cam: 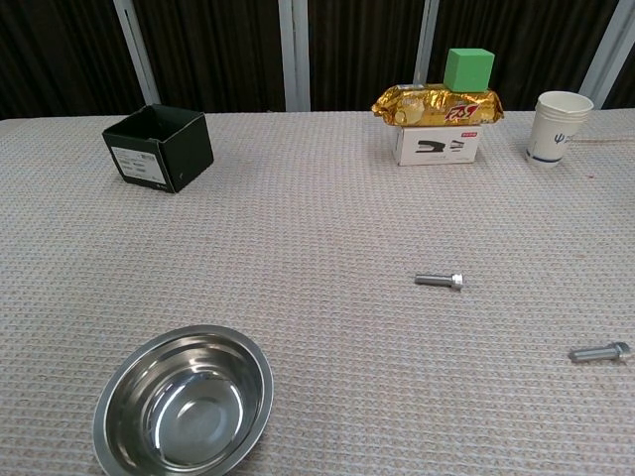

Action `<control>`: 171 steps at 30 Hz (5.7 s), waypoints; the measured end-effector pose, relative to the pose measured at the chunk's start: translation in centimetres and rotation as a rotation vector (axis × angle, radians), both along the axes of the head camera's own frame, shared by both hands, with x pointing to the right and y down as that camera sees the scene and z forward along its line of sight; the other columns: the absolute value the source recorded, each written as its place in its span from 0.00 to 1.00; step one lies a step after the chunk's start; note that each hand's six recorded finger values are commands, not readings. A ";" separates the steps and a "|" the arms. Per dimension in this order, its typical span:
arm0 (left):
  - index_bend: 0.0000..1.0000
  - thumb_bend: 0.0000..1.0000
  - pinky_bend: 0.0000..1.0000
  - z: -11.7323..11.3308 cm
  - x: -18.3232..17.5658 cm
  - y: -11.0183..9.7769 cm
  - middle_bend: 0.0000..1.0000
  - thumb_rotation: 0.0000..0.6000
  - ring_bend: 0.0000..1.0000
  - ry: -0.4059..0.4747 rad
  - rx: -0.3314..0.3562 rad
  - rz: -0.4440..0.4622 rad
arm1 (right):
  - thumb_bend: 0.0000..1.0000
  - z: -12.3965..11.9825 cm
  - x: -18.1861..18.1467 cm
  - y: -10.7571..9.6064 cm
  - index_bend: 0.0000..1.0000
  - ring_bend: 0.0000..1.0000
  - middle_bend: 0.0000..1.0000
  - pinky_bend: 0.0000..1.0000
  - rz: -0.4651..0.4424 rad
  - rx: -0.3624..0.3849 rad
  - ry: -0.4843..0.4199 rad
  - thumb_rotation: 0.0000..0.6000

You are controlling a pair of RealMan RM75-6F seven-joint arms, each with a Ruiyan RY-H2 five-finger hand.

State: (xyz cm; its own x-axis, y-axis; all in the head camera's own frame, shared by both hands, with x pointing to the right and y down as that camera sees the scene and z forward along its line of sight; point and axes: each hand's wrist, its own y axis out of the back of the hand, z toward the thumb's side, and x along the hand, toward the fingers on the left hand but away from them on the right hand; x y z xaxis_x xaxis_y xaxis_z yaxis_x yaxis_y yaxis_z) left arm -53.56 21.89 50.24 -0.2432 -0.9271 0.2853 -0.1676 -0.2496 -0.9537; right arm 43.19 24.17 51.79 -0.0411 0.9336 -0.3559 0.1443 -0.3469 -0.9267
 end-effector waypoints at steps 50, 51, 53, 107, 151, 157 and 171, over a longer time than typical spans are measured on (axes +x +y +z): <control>0.17 0.06 0.05 0.8 0.3 -0.2 0.11 1.00 0.02 -0.018 -0.036 -0.006 | 0.18 11.3 -13.8 -0.3 0.49 0.06 0.05 0.04 -0.124 -0.287 -0.088 1.00; 0.17 0.07 0.05 0.8 0.3 -0.2 0.11 1.00 0.02 -0.019 -0.036 -0.005 | 0.18 11.5 -13.7 -0.3 0.49 0.06 0.05 0.04 -0.124 -0.289 -0.086 1.00; 0.17 0.07 0.05 0.8 0.3 -0.2 0.11 1.00 0.02 -0.019 -0.035 -0.005 | 0.18 11.7 -13.6 -0.2 0.49 0.06 0.05 0.04 -0.124 -0.293 -0.081 1.00; 0.17 0.07 0.05 0.7 0.0 -0.2 0.11 1.00 0.02 -0.015 -0.031 -0.014 | 0.27 16.1 -14.0 0.6 0.56 0.06 0.05 0.04 -0.113 -0.371 -0.089 1.00; 0.18 0.07 0.05 0.8 0.3 -0.2 0.11 1.00 0.02 -0.017 -0.036 -0.003 | 0.43 15.6 -13.7 0.4 0.64 0.06 0.07 0.04 -0.107 -0.386 -0.075 1.00; 0.18 0.06 0.05 0.8 0.6 -0.1 0.11 1.00 0.02 -0.007 -0.039 0.008 | 0.43 14.5 -13.4 0.0 0.64 0.06 0.07 0.04 -0.089 -0.366 -0.102 1.00; 0.18 0.07 0.05 0.7 0.6 0.0 0.11 1.00 0.02 -0.008 -0.039 0.010 | 0.43 13.8 -11.5 -1.5 0.64 0.06 0.07 0.04 0.007 -0.382 -0.158 1.00</control>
